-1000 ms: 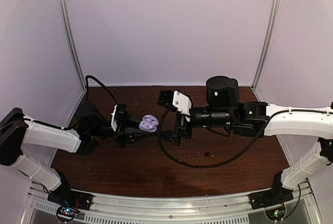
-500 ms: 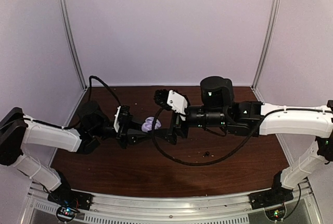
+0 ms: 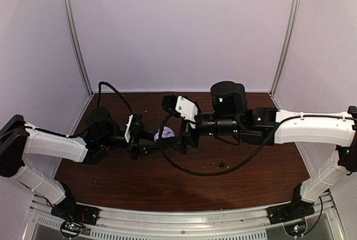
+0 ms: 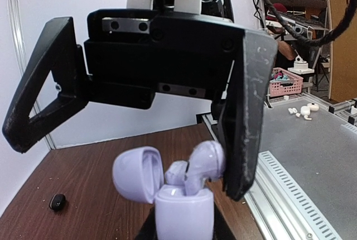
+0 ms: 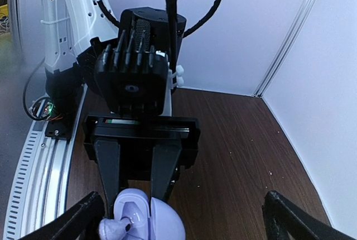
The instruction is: Insert the wireless bluetooth earbuds into the charging case
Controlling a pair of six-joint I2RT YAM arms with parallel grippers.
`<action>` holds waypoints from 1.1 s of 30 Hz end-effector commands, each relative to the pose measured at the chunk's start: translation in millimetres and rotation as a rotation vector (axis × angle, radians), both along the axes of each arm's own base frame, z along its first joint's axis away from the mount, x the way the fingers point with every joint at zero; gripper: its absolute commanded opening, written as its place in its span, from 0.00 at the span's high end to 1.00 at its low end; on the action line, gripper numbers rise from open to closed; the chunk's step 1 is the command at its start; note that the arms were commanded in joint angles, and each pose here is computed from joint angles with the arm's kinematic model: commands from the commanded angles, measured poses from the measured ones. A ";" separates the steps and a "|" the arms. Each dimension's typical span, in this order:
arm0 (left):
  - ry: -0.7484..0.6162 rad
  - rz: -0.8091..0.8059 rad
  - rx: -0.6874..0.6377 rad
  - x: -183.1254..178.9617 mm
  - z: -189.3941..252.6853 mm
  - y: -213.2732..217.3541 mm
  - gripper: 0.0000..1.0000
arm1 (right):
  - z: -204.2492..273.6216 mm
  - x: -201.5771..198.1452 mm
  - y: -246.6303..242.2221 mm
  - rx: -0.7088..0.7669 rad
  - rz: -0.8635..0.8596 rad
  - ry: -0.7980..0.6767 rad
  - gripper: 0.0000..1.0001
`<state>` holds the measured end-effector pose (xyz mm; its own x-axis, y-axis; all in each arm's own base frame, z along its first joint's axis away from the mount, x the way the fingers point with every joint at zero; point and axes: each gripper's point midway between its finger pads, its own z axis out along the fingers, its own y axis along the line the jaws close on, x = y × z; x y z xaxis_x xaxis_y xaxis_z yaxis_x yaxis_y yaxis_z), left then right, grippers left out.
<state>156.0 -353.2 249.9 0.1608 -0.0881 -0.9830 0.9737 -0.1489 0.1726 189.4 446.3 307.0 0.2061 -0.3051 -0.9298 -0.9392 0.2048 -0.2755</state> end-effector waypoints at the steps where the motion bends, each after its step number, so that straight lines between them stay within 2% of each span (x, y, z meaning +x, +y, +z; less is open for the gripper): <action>1: -0.045 -0.022 -0.015 -4.3 9.7 -6.0 1.00 | 13.2 10.2 2.0 0.037 -0.032 0.001 0.00; 33: -0.091 -0.070 -0.027 -15.9 11.2 -8.5 1.00 | 13.6 18.8 8.9 0.129 0.073 0.113 0.00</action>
<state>154.1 -357.8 245.5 0.1806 -0.0687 -0.9812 0.9696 -0.1553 0.1893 190.1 456.0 300.0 0.1126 -0.2347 -0.9655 -0.9832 0.1140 -0.1424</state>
